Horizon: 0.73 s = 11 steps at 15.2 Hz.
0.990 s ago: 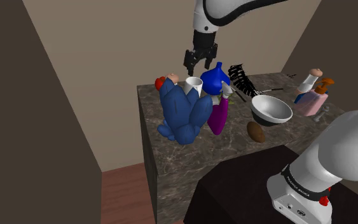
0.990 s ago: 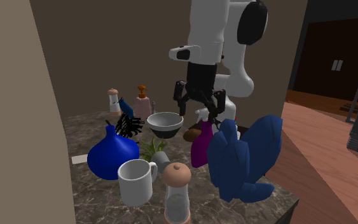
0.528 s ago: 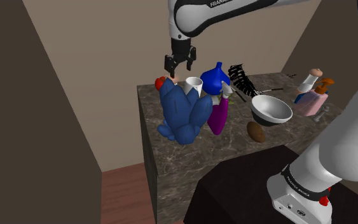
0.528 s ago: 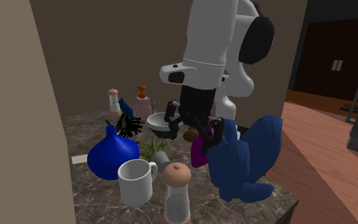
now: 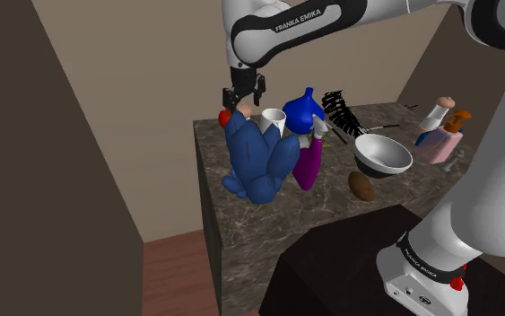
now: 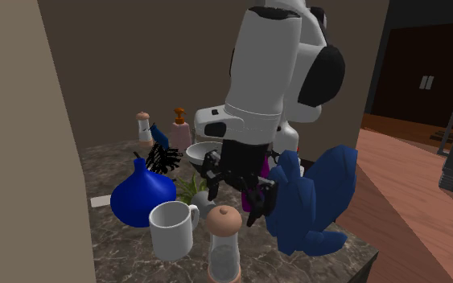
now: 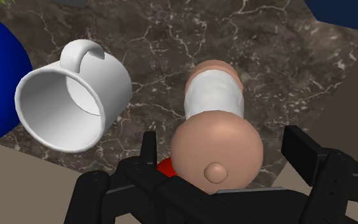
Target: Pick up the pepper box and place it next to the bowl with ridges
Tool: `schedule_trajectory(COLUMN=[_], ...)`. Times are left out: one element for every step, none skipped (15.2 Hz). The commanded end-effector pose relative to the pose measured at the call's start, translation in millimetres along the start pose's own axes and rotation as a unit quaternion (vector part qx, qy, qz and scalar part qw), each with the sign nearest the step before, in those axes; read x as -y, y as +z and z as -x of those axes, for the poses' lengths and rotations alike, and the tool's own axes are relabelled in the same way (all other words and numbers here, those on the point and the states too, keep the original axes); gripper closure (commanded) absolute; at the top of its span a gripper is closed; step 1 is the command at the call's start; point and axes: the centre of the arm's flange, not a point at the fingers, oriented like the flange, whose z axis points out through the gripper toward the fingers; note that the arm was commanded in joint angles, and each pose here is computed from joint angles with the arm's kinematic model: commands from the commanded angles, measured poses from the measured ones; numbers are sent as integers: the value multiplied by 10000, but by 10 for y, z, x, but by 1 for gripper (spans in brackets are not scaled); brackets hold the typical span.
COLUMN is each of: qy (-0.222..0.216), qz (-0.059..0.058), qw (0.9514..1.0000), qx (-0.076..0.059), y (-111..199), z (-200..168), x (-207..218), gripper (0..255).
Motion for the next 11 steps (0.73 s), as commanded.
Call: schedule_trajectory(qy=[0, 0, -1, 0, 0, 0, 0, 0, 0, 0, 0], qz=[0, 0, 0, 0, 0, 0, 0, 0, 0, 0, 0], qw=[10000, 10000, 10000, 10000, 10000, 10000, 10000, 10000, 10000, 10000, 10000], qx=[-2, -2, -2, -2, -2, -2, -2, -2, -2, -2, -2], y=[108, 138, 138, 138, 138, 138, 138, 138, 138, 138, 138], z=[2, 2, 2, 2, 2, 2, 2, 2, 2, 2, 2], x=[3, 3, 2, 3, 3, 3, 3, 3, 3, 3, 3], gripper=[0, 0, 0, 0, 0, 0, 0, 0, 0, 0, 255])
